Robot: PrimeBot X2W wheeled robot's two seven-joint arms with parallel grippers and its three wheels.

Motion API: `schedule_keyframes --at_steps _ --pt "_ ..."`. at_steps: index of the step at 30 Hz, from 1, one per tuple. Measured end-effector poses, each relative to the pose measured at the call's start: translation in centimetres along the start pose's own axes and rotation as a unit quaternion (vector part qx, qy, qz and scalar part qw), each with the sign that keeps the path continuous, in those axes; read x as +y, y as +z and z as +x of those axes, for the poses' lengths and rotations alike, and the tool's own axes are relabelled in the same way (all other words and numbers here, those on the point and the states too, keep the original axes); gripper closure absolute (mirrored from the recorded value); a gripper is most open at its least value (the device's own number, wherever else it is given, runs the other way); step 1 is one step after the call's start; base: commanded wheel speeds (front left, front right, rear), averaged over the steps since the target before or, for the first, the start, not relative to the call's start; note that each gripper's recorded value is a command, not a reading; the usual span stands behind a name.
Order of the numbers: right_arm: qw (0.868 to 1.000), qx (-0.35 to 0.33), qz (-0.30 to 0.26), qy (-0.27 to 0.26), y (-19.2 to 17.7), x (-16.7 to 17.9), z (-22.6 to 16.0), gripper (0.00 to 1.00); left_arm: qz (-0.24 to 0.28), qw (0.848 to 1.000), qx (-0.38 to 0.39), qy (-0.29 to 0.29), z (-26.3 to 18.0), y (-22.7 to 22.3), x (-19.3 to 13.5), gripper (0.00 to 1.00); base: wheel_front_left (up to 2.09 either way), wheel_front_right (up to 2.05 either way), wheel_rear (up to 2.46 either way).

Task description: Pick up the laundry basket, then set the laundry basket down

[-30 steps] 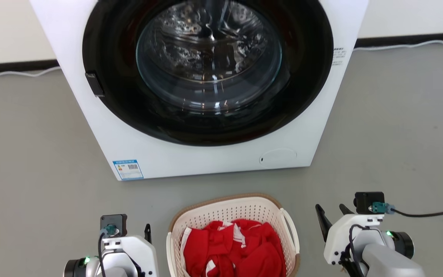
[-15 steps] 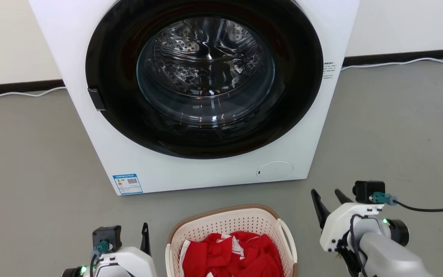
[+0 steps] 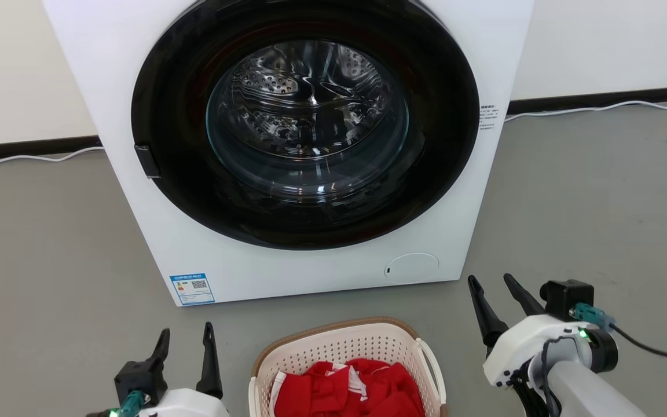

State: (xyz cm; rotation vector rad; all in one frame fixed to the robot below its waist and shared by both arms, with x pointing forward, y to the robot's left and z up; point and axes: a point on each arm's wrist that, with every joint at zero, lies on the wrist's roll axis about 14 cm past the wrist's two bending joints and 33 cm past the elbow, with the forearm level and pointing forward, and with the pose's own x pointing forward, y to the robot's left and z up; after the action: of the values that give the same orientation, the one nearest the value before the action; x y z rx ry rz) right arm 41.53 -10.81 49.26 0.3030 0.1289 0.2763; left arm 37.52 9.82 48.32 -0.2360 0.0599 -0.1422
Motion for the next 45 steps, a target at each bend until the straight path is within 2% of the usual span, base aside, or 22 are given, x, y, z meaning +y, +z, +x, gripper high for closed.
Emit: schedule_keyframes --at_steps 8,17,45 --pt "0.999 -0.046 -0.01 -0.005 1.3 -0.2 -1.6 0.0 0.01 0.998 -0.053 -0.013 -0.4 2.8 -0.5 0.0 0.0 0.0 0.0" --pt "0.995 -0.087 -0.033 -0.025 2.7 -1.2 -3.5 0.0 0.015 0.998 -0.054 -0.009 -1.0 2.6 -0.1 0.0 0.0 0.0 0.0" --pt "0.993 -0.082 -0.058 -0.069 1.1 -3.4 -6.7 0.0 0.012 0.999 -0.028 0.007 -3.4 0.6 0.9 0.0 0.0 0.0 0.0"
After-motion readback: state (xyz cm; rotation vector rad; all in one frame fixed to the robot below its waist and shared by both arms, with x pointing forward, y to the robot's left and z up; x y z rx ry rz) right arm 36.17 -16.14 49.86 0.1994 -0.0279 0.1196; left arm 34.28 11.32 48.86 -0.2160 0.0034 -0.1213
